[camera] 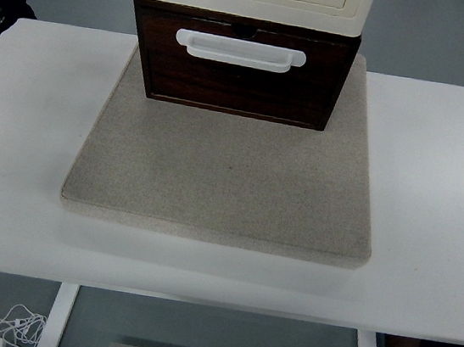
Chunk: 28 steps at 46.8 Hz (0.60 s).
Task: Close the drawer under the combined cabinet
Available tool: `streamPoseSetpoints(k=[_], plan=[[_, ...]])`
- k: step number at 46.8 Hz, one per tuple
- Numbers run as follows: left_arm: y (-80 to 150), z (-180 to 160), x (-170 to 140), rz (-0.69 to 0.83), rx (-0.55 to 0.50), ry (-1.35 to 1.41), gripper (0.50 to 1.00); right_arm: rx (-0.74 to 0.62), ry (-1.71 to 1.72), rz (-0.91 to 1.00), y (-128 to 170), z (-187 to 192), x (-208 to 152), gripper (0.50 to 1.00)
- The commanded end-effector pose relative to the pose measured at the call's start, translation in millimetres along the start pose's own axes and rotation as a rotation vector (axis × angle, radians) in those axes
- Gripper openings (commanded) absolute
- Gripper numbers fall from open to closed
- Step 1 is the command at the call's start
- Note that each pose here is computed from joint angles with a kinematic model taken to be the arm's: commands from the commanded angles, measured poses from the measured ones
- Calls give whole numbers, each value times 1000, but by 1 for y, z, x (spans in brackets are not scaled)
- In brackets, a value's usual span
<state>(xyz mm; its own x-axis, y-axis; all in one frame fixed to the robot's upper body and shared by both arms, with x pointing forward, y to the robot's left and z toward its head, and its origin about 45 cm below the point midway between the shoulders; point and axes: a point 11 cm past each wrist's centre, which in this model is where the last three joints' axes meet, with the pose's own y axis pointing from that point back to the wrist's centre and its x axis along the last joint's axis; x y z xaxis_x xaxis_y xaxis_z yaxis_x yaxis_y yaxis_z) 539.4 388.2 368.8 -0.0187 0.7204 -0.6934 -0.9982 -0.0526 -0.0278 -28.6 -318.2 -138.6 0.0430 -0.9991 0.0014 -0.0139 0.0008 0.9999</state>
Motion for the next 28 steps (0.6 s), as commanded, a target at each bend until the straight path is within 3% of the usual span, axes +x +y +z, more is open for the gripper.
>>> streamPoseSetpoints(k=[1,16,28], plan=[[3,-17,8,-2,24,16,999,0,1,-2,0,0,0,952],[12,-62,30,-8,75,76,996,0,1,3,0,0,0,952],[17,-71,39,-10,71,107,996,2,-9,2,0,0,0,952]])
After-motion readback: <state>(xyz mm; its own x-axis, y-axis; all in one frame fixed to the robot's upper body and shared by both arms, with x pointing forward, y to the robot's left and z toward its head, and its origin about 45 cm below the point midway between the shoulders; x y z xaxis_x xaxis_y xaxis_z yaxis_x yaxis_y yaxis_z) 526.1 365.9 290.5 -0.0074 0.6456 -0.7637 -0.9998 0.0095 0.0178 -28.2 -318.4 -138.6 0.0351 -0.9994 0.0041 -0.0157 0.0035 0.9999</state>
